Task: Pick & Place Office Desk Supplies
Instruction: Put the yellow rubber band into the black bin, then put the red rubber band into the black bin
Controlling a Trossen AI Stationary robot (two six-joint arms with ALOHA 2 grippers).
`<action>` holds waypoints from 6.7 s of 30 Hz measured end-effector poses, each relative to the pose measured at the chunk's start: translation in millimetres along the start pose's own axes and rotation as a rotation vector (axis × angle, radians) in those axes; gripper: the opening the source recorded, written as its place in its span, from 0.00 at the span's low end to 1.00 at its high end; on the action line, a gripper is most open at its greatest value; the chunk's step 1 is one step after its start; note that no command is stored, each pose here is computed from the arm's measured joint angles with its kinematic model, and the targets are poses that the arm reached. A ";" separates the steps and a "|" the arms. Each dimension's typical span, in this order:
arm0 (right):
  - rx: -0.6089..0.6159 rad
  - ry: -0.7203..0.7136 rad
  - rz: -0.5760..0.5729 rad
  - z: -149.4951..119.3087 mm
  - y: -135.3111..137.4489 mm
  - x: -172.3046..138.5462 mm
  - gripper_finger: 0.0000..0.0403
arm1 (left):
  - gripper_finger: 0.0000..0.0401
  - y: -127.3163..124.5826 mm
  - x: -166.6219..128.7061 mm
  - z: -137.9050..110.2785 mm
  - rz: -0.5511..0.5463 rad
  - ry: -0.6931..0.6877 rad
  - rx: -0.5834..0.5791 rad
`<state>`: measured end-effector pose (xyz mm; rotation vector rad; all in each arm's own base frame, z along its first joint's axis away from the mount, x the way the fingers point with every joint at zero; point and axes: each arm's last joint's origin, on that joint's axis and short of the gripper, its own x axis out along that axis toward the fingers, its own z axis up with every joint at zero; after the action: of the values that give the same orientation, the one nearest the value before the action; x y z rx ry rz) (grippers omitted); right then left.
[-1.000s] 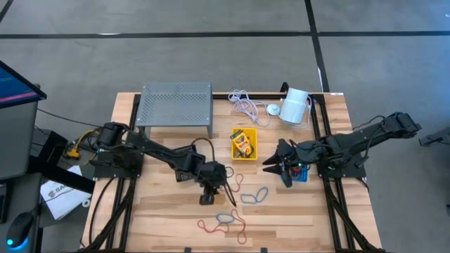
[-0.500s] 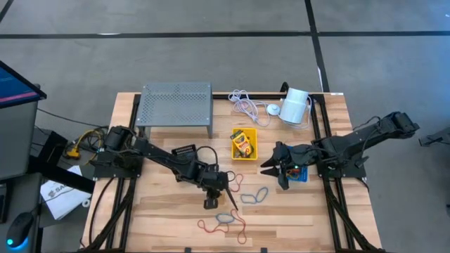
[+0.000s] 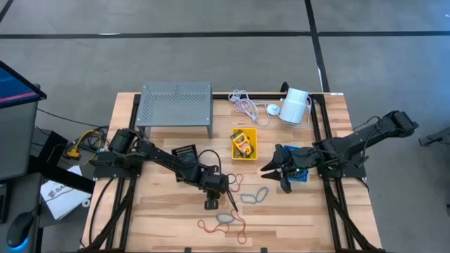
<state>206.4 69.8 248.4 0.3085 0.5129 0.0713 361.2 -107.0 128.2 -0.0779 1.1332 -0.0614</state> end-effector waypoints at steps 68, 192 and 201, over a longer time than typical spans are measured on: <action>-0.018 0.051 -0.031 -5.0 -3.1 -0.1 0.30 | 0.00 41.7 -197.0 -51.4 0.321 -0.045 -0.209; -0.027 0.084 -0.067 -8.6 -5.6 -0.4 0.30 | 0.35 18.5 18.3 8.2 0.004 -0.094 0.239; -0.027 0.084 -0.067 -8.6 -5.6 -0.4 0.30 | 0.05 18.8 16.3 9.4 0.011 -0.104 0.202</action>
<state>201.8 66.8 239.8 0.2629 0.6046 0.0260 376.8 -89.5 115.8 0.1039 1.0186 -0.1604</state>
